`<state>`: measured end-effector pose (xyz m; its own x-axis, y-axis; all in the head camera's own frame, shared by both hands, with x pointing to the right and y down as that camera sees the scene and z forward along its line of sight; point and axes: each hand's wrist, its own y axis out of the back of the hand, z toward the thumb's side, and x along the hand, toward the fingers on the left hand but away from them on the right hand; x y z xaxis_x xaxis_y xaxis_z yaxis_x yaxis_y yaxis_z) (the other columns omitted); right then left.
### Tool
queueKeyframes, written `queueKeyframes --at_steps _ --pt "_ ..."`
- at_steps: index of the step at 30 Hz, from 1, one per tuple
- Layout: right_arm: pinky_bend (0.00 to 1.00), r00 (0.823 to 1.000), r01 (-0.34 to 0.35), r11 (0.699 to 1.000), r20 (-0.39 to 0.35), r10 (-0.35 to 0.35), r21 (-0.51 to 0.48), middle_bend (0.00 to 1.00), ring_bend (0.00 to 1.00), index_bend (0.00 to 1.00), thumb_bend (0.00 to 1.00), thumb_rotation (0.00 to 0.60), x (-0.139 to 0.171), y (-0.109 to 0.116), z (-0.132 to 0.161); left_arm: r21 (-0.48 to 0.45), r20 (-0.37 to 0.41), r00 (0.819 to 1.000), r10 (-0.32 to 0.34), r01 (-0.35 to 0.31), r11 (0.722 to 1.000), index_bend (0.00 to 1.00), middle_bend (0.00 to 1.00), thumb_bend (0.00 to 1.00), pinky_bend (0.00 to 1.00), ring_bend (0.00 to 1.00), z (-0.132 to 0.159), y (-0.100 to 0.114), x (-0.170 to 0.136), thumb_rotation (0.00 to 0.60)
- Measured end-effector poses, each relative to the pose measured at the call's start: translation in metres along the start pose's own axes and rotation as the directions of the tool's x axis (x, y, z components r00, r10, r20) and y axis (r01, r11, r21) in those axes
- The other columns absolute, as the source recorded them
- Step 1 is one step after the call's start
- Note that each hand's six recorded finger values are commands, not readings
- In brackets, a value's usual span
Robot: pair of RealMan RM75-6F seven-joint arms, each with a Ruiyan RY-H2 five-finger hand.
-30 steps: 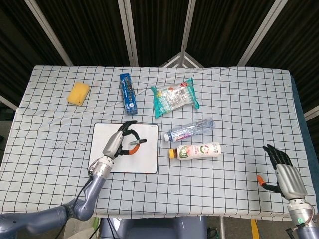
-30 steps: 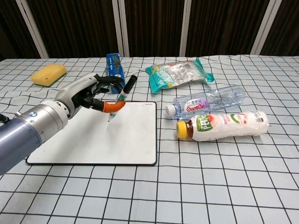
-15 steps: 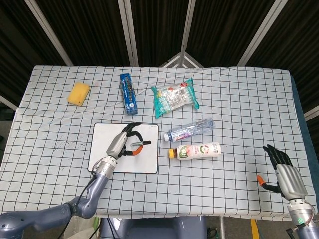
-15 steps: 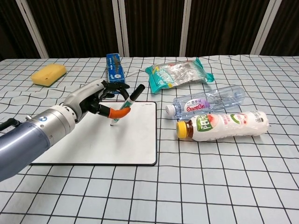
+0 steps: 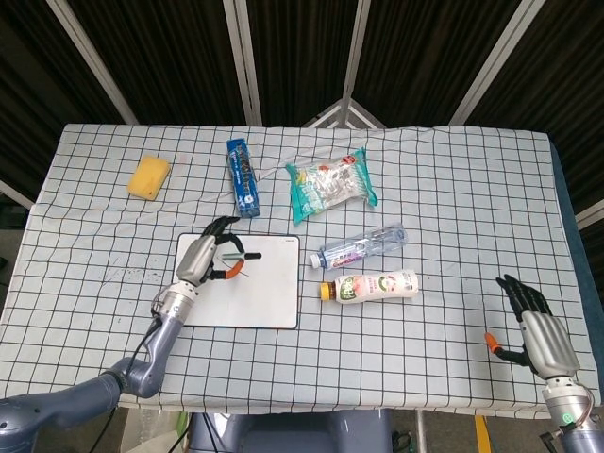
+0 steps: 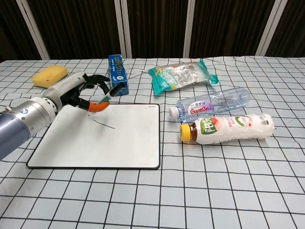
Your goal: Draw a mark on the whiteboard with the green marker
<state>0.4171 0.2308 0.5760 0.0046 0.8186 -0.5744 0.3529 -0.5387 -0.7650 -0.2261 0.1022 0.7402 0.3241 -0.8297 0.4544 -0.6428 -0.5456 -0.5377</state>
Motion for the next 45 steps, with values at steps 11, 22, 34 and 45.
queueKeyframes --at_steps 11,22,34,45 --pt "0.00 1.000 0.000 1.000 0.001 0.000 0.003 0.00 0.00 0.00 0.35 0.600 0.000 -0.001 0.001 -0.094 0.053 0.998 0.038 -0.033 0.995 0.63 0.10 0.58 0.02 0.00 0.022 0.019 -0.007 0.600" --pt "0.00 1.000 0.006 1.000 0.003 -0.006 0.004 0.00 0.00 0.00 0.35 0.600 0.000 0.002 -0.001 -0.143 0.056 0.997 -0.051 0.059 0.988 0.63 0.10 0.57 0.02 0.00 0.046 -0.026 -0.017 0.600" --pt "0.00 1.000 0.005 1.000 -0.005 -0.005 0.005 0.00 0.00 0.00 0.35 0.600 0.001 0.002 0.000 -0.145 0.053 0.994 -0.100 0.107 0.984 0.63 0.10 0.57 0.02 0.00 0.061 -0.060 -0.023 0.600" --pt "0.00 1.000 0.004 1.000 -0.005 -0.004 0.007 0.00 0.00 0.00 0.35 0.600 0.001 0.002 0.000 -0.123 0.032 0.991 -0.132 0.135 0.983 0.63 0.10 0.57 0.02 0.00 0.055 -0.067 -0.030 0.600"
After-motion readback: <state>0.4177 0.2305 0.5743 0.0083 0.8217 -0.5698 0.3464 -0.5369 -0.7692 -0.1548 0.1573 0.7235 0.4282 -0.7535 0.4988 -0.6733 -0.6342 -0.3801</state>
